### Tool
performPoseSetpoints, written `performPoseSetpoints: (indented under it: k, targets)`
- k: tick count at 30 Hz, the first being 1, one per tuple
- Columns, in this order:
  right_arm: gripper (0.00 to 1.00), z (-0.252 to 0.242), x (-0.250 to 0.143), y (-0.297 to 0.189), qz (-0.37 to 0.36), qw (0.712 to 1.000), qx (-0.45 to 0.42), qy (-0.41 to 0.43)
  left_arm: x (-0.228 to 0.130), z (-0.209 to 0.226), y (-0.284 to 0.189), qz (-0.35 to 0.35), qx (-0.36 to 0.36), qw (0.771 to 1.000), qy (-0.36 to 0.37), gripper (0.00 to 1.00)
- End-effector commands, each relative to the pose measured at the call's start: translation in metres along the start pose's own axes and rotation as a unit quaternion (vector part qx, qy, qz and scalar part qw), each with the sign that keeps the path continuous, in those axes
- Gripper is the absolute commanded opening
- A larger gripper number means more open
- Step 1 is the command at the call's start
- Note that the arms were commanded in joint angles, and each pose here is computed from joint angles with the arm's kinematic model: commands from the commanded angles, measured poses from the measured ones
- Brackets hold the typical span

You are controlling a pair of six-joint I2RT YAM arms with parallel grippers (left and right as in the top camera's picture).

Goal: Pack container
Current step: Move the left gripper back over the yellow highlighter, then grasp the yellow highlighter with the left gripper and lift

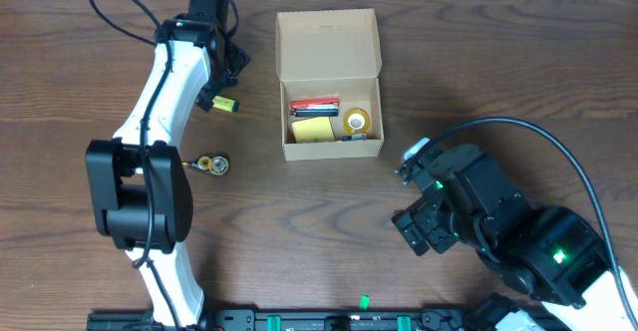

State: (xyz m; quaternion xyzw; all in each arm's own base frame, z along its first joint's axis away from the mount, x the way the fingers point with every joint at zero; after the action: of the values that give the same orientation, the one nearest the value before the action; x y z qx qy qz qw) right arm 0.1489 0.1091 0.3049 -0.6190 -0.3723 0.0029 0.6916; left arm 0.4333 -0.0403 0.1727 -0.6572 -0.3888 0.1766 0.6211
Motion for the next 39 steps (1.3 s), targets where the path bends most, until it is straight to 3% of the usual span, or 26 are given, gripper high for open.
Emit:
performPoseSetpoints:
  k: [1,14,23,39]
  targets:
    - [0.99,-0.001,0.0,0.0,0.001,1.0,-0.002,-0.004,-0.001,0.001,0.014,0.007,0.015,1.0,-0.023,0.87]
    - [0.99,-0.001,0.0,0.0,0.001,1.0,-0.002,-0.004,0.004,0.014,0.044,0.012,0.058,0.998,-0.028,0.88]
    - [0.99,-0.001,0.0,0.0,0.001,1.0,-0.002,-0.004,0.013,0.007,0.064,0.011,0.014,0.999,-0.043,0.87]
    - [0.99,-0.001,0.0,0.0,0.001,1.0,-0.002,-0.004,0.007,0.028,0.09,0.035,0.028,0.997,-0.068,0.78]
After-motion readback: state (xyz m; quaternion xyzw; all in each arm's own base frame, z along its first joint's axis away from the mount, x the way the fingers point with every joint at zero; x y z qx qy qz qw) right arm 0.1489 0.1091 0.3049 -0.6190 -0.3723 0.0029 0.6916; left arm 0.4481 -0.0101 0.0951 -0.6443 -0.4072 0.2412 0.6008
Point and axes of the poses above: each gripper's point midway between its finger pads, its own y axis out along the fingers, its own z axis along the line the jaws close on, x = y × z, the point moved 9 cm from there along -y, back along the fingers, and after that the axes turned 6 degrees about y, right-handed, at the moved point
